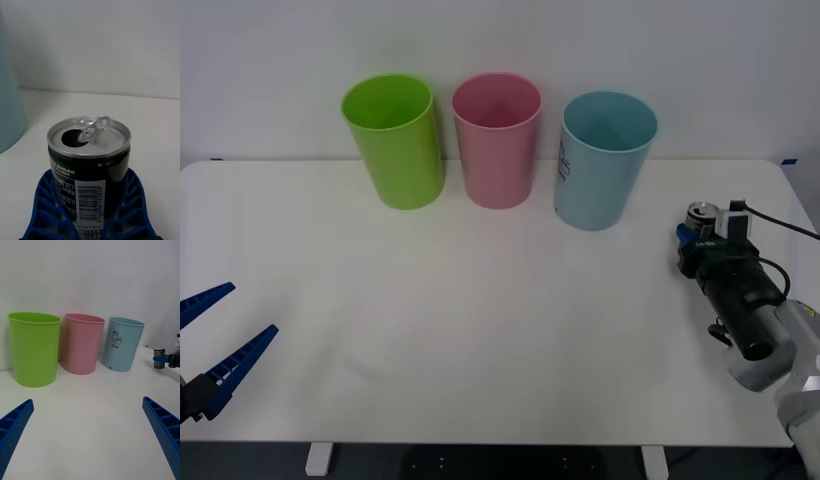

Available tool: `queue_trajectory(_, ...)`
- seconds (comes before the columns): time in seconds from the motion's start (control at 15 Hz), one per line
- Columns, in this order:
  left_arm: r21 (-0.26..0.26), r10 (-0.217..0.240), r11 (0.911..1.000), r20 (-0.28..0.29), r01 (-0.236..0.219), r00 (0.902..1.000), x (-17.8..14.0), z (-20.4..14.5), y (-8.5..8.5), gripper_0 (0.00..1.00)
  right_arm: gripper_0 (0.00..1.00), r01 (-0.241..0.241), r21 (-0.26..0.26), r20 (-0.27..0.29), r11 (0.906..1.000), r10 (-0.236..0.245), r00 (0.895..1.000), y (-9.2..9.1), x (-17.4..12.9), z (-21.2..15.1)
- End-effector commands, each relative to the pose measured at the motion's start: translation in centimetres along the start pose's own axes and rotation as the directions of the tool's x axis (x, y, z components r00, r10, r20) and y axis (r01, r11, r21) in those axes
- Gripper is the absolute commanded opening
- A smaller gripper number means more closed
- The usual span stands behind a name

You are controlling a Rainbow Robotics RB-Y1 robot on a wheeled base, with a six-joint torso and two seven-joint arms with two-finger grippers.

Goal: Grasp the object on the table and drop it into the matching bin: aluminum can to the light blue bin, PET bottle to the pink bin.

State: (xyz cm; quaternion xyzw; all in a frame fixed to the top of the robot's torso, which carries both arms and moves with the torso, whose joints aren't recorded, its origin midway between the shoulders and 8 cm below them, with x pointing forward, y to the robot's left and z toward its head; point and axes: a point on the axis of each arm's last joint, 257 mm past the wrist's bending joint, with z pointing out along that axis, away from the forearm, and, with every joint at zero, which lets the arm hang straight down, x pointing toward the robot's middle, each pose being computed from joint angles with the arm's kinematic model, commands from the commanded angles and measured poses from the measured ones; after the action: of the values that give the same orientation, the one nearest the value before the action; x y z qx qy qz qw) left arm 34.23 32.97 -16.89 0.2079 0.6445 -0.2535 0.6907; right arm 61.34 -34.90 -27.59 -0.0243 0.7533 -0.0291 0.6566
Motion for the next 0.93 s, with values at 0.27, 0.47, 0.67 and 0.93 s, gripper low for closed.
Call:
queue_trajectory(0.27, 0.0, 0.0, 1.0, 0.0, 0.0, 1.0, 0.0, 0.0, 0.0, 1.0, 0.0, -0.022, -0.034, 0.034, 0.9992, 0.023, 0.999, -0.4, -1.1, -0.2)
queue_trajectory(0.47, 0.0, 0.0, 1.0, 0.0, 0.0, 1.0, 0.0, 0.0, 0.0, 1.0, 0.0, -0.037, -0.065, 0.07, 0.9972, 0.041, 0.997, -0.1, -2.5, -0.5)
queue_trajectory(0.67, 0.0, 0.0, 1.0, 0.0, 0.0, 1.0, 0.0, 0.0, 0.0, 1.0, 0.0, -0.069, -0.085, 0.107, 0.9939, 0.078, 0.991, 0.0, -4.3, -1.3)
queue_trajectory(0.93, 0.0, 0.0, 1.0, 0.0, 0.0, 1.0, 0.0, 0.0, 0.0, 1.0, 0.0, -0.138, -0.18, 0.157, 0.9739, 0.167, 0.973, 1.4, -8.0, -2.7)
